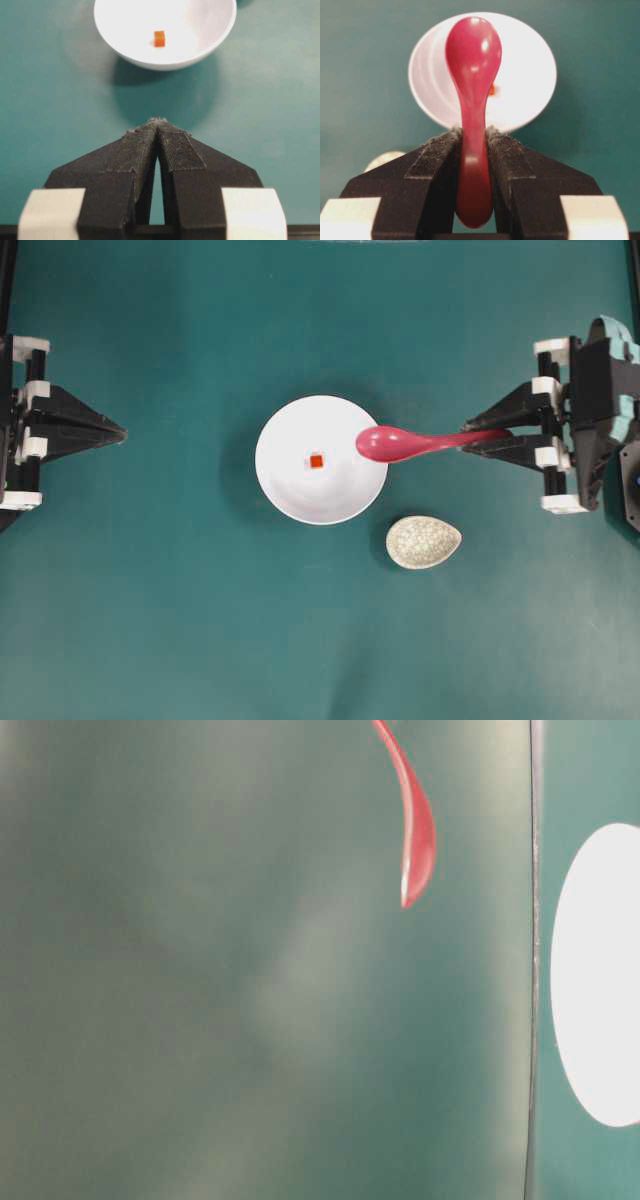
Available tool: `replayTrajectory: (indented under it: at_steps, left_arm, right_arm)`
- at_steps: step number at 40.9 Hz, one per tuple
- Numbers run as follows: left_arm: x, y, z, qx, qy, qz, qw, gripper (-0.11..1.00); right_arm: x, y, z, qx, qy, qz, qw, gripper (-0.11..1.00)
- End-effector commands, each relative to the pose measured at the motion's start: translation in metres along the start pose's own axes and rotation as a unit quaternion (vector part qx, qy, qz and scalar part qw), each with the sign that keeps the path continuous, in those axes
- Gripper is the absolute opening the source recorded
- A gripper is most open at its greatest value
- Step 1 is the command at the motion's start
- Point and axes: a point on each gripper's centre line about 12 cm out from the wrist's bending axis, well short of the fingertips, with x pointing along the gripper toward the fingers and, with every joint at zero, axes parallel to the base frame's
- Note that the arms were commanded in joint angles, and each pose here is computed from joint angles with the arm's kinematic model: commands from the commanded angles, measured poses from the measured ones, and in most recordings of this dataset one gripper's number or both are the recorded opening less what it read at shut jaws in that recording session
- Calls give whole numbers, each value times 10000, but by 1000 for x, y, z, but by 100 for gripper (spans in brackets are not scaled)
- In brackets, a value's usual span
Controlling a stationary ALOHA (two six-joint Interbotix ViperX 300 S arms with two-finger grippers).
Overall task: Grip the spoon and scoop the red block from the bowl with right arm.
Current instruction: 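Carry the spoon left and position its bowl over the white bowl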
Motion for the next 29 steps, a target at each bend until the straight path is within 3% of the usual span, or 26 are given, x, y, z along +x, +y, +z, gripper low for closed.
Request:
replayTrajectory:
  at_steps: [1, 29]
  left_arm:
    - [0, 1, 6, -6, -60, 21, 10000, 0]
    - [0, 1, 6, 10, -68, 21, 10000, 0]
  right_arm:
    - [4, -4, 14, 3, -100, -63, 9999, 25]
    - [56, -6, 29, 158, 1342, 78, 9908, 25]
